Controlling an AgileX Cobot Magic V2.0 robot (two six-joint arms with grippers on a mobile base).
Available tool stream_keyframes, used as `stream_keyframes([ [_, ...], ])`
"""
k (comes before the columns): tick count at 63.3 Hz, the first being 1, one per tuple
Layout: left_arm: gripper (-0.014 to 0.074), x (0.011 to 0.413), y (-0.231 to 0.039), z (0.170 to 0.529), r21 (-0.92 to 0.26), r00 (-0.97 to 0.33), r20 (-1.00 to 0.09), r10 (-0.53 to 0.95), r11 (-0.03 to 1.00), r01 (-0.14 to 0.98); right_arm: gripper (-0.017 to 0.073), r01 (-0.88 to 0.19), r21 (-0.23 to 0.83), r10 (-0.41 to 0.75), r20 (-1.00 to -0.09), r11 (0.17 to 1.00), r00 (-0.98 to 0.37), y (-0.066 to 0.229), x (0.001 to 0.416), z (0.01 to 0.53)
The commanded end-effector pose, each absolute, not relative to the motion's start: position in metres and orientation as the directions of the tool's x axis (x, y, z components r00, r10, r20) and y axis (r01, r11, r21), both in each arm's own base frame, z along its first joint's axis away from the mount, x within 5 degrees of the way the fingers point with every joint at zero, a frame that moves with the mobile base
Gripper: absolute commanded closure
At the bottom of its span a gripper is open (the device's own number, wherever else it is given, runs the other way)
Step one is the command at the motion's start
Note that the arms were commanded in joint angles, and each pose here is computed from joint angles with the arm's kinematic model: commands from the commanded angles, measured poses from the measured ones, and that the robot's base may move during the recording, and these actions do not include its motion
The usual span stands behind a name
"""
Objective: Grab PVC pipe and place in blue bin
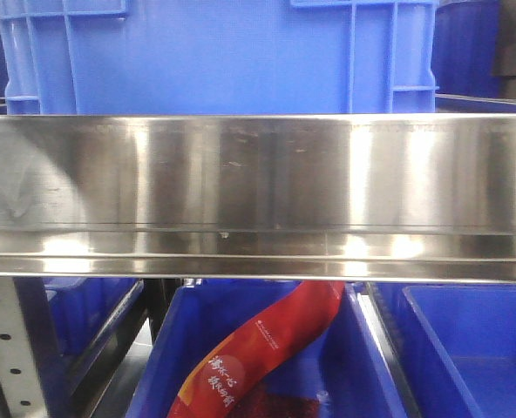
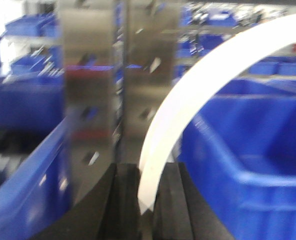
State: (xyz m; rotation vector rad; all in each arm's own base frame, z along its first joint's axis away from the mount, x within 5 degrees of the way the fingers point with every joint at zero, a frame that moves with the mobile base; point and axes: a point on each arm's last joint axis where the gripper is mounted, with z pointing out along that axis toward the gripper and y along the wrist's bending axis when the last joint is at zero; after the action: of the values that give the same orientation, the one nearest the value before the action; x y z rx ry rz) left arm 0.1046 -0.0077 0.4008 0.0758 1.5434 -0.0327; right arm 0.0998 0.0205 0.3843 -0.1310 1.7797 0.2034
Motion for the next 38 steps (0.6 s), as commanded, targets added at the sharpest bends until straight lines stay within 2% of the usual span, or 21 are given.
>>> stream_keyframes([
  [1,0.0704,0.105,-0.016,0.42,0.071,0.088,-0.994,0.059,0.987,0.145,0.0728,-0.261,0.042,-0.005,-0.984,0.965,-0.178,0.028,0.108,0.401],
  [13,0.0704,0.128,-0.046,0.439,0.067,0.068,-0.997,0.048,0.943,0.326,0.0728,-0.338,0.045,-0.005,-0.989,0.94,-0.145,0.047,0.142,0.422],
  [18,0.0704,0.15,-0.064,0.446,0.068,0.039,-0.998,0.058,0.922,0.381,0.0728,-0.368,0.047,-0.012,-0.988,0.929,-0.156,0.06,0.167,0.427],
  [28,0.0704,0.198,-0.094,0.459,-0.029,-0.053,-0.999,-0.007,0.903,0.429,0.0728,-0.427,0.049,-0.034,-0.982,0.903,-0.185,0.089,0.208,0.44],
  [38,0.0704,0.252,-0.119,0.465,-0.031,-0.079,-0.997,0.003,0.903,0.428,0.0728,-0.482,0.052,-0.062,-0.974,0.875,-0.218,0.124,0.249,0.444],
])
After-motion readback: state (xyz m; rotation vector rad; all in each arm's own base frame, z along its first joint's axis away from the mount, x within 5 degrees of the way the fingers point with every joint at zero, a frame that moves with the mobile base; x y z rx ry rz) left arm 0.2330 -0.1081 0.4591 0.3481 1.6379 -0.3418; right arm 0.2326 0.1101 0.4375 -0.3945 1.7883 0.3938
